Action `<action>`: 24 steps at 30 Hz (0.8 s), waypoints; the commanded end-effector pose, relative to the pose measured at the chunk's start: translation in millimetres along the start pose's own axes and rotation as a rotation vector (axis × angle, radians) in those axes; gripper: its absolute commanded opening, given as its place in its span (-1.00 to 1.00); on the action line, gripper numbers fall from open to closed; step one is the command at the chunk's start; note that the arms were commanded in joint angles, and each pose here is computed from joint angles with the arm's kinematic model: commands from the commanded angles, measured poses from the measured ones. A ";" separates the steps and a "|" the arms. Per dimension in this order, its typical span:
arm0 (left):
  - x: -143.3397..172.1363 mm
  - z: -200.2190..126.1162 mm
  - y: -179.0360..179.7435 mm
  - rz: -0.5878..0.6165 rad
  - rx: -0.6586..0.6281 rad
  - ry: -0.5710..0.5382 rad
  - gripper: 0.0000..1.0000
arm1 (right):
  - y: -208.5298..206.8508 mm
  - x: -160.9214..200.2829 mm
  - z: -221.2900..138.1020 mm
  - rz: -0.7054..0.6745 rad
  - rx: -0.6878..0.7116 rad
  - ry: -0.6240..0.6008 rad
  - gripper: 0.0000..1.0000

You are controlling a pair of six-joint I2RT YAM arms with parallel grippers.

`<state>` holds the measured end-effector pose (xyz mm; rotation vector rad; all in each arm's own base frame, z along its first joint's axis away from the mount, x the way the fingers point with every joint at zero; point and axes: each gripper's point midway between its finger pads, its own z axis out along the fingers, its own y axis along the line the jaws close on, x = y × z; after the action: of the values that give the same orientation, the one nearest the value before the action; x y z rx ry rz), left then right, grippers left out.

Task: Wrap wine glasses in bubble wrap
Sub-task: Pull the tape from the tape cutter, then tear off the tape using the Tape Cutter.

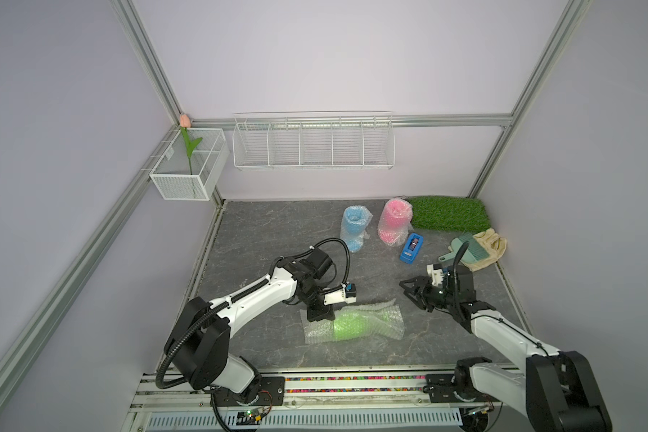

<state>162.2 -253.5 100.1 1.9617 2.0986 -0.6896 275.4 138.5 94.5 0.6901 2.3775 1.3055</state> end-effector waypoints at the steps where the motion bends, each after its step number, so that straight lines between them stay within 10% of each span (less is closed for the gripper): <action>1: -2.4 -0.9 -3.2 0.019 0.014 0.010 -1.00 | -4.7 -15.0 1.2 -0.043 0.035 0.009 -0.03; 24: 2.3 6.2 -6.7 0.030 0.022 0.050 -1.00 | -5.8 -129.8 62.9 -0.086 -0.062 -0.114 0.10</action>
<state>156.9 -257.7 97.7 1.9960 2.0854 -0.6881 396.6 106.1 49.4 0.6650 2.3280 1.2227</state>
